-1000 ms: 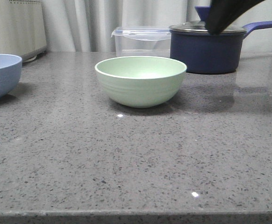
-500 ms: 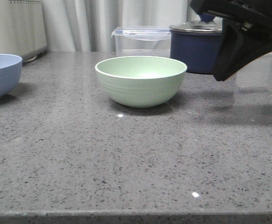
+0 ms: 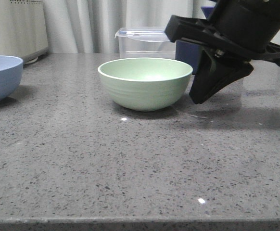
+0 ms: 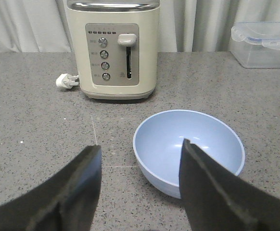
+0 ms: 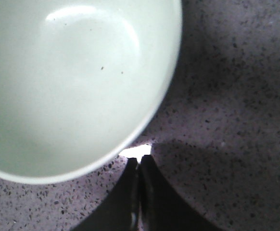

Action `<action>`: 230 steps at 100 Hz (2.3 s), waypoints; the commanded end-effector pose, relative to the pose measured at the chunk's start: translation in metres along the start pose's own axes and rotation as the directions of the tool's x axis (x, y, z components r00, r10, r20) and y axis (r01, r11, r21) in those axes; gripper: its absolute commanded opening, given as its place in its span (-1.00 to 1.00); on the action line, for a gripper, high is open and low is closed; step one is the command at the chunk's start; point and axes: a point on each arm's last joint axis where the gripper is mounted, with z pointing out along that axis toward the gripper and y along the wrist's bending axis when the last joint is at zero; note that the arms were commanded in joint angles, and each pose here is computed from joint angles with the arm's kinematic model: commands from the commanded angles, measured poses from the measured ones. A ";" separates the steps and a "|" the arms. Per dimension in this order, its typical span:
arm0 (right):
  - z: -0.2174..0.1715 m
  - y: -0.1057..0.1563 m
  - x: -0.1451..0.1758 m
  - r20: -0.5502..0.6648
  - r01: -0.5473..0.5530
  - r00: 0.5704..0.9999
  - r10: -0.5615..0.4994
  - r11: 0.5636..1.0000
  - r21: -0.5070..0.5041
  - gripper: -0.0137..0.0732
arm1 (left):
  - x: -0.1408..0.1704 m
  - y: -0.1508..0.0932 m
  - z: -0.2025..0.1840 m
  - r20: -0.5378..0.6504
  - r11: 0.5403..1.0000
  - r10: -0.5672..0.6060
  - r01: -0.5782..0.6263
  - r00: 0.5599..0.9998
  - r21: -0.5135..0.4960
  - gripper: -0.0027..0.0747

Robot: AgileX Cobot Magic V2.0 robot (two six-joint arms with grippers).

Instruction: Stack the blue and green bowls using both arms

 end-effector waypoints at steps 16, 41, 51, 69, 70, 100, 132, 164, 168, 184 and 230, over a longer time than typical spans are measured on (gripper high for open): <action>-0.013 0.008 -0.012 0.107 -0.009 0.994 0.014 0.999 -0.047 -0.76 | -0.016 0.000 -0.001 0.097 1.000 -0.020 0.020 0.995 0.003 0.02; -0.013 0.008 -0.013 0.125 -0.013 0.992 0.019 0.999 -0.051 -0.75 | -0.016 0.000 -0.001 0.095 1.000 -0.020 0.020 0.995 0.003 0.02; -0.013 0.008 -0.014 0.126 -0.013 0.992 0.020 0.999 -0.052 -0.75 | -0.016 0.000 0.000 0.089 1.000 -0.015 0.015 0.996 0.001 0.02; -0.013 0.008 -0.012 0.114 -0.013 0.993 0.019 0.999 -0.051 -0.75 | -0.025 0.000 0.016 -0.036 1.000 -0.005 0.005 0.999 -0.006 0.02; -0.013 0.008 -0.012 0.114 -0.013 0.993 0.019 0.999 -0.051 -0.75 | -0.025 0.000 0.018 -0.059 1.000 -0.011 0.010 0.998 -0.006 0.02; -0.013 0.008 -0.012 0.114 -0.013 0.993 0.019 0.999 -0.051 -0.75 | -0.059 0.002 0.086 -0.339 0.995 -0.093 0.081 0.936 -0.050 0.02; -0.013 0.008 -0.012 0.114 -0.013 0.993 0.019 0.999 -0.051 -0.75 | -0.067 0.000 0.167 -0.583 0.994 -0.107 0.103 0.805 -0.039 0.02; -0.013 0.008 -0.012 0.114 -0.013 0.993 0.019 0.999 -0.051 -0.75 | -0.048 0.002 0.206 -0.703 0.994 -0.106 0.097 0.703 -0.053 0.02; -0.013 0.008 -0.012 0.114 -0.013 0.993 0.019 0.999 -0.051 -0.75 | -0.048 0.002 0.206 -0.705 0.994 -0.105 0.095 0.702 -0.053 0.02; -0.013 0.008 -0.012 0.114 -0.013 0.993 0.019 0.999 -0.051 -0.75 | -0.045 0.002 0.209 -0.712 0.995 -0.102 0.089 0.695 -0.055 -0.09; -0.013 0.008 -0.012 0.114 -0.013 0.993 0.019 0.999 -0.051 -0.75 | -0.044 0.003 0.209 -0.715 0.995 -0.095 0.078 0.693 -0.056 -0.98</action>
